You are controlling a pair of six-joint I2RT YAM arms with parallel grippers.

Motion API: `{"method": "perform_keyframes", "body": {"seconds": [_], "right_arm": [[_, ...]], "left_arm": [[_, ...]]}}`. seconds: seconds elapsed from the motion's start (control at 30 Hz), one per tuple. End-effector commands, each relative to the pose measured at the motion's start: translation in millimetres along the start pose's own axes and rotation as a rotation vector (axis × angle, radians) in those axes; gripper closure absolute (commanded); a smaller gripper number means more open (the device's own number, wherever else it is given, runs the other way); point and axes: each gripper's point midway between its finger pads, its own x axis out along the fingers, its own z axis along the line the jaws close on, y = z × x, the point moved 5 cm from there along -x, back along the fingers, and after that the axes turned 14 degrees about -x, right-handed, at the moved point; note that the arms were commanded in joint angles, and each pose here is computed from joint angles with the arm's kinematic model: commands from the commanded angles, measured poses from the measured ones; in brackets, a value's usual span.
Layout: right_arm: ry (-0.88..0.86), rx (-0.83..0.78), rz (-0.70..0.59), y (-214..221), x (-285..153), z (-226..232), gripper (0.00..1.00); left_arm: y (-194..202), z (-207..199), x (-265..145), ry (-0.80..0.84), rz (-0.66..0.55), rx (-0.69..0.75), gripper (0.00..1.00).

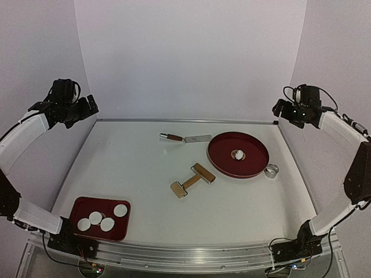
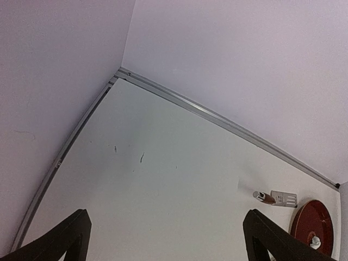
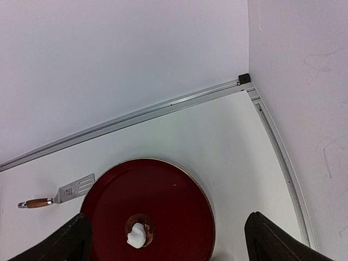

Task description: Roll out the dumpling wrappers from the dough

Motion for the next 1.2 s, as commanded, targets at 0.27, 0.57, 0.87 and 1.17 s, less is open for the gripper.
{"method": "perform_keyframes", "body": {"seconds": [0.27, 0.57, 0.87, 1.17], "right_arm": [[-0.32, -0.403, 0.153, 29, 36, 135, 0.07], [-0.589, -0.646, 0.33, 102, 50, 246, 0.31], [-0.626, -0.761, 0.505, 172, 56, 291, 0.4], [-0.482, -0.732, 0.611, 205, 55, 288, 0.52]], "left_arm": [[42, 21, 16, -0.112, 0.15, -0.192, 0.0], [131, -22, 27, -0.025, 0.381, -0.142, 0.0], [180, -36, 20, 0.123, 0.554, -0.203, 0.0], [202, -55, 26, 0.281, 0.679, -0.105, 0.01]]}}
